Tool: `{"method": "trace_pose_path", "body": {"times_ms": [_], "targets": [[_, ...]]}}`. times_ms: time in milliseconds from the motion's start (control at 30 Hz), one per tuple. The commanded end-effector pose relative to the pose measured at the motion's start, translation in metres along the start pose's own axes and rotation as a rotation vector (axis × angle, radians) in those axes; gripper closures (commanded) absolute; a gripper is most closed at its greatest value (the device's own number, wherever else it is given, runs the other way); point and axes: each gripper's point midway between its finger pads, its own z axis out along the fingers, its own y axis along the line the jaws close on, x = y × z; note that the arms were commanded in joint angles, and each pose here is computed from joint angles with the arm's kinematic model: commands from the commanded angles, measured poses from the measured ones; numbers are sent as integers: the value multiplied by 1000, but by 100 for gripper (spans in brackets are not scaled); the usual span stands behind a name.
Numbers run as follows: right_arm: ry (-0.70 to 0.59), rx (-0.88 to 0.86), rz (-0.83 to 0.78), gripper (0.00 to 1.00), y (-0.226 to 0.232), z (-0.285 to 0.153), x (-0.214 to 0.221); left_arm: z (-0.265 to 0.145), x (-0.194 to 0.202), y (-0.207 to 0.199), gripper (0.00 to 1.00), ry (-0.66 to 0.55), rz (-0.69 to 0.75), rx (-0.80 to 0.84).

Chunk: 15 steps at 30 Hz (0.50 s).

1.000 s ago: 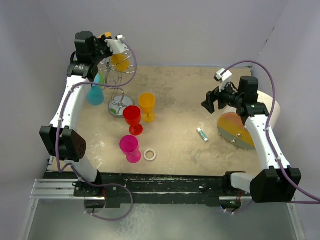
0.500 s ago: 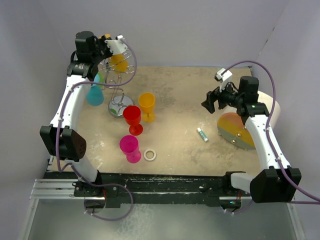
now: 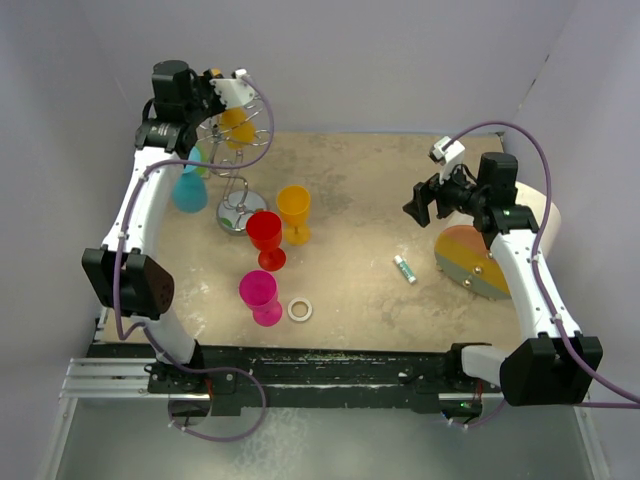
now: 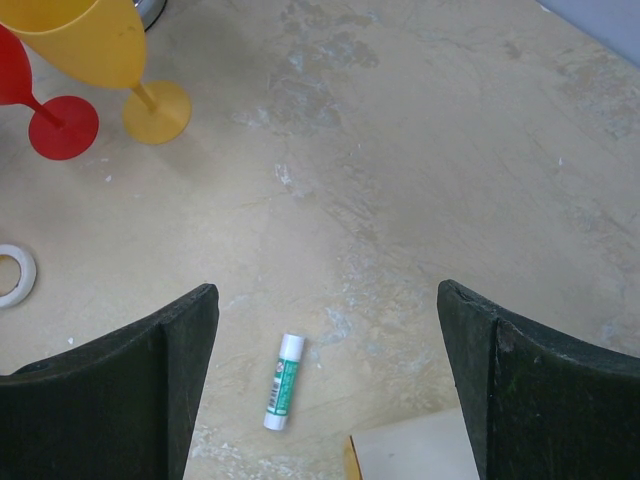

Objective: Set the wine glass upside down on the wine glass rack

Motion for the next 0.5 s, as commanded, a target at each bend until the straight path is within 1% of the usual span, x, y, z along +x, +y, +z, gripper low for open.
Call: {"method": "trace_pose_path", "body": {"times_ms": [0, 467], "targets": [[-36, 4, -32, 7, -3, -2, -8, -4, 0, 26, 100, 18, -21, -81], [-33, 5, -34, 7, -4, -1, -7, -9, 5, 24, 100, 43, -26, -68]]}}
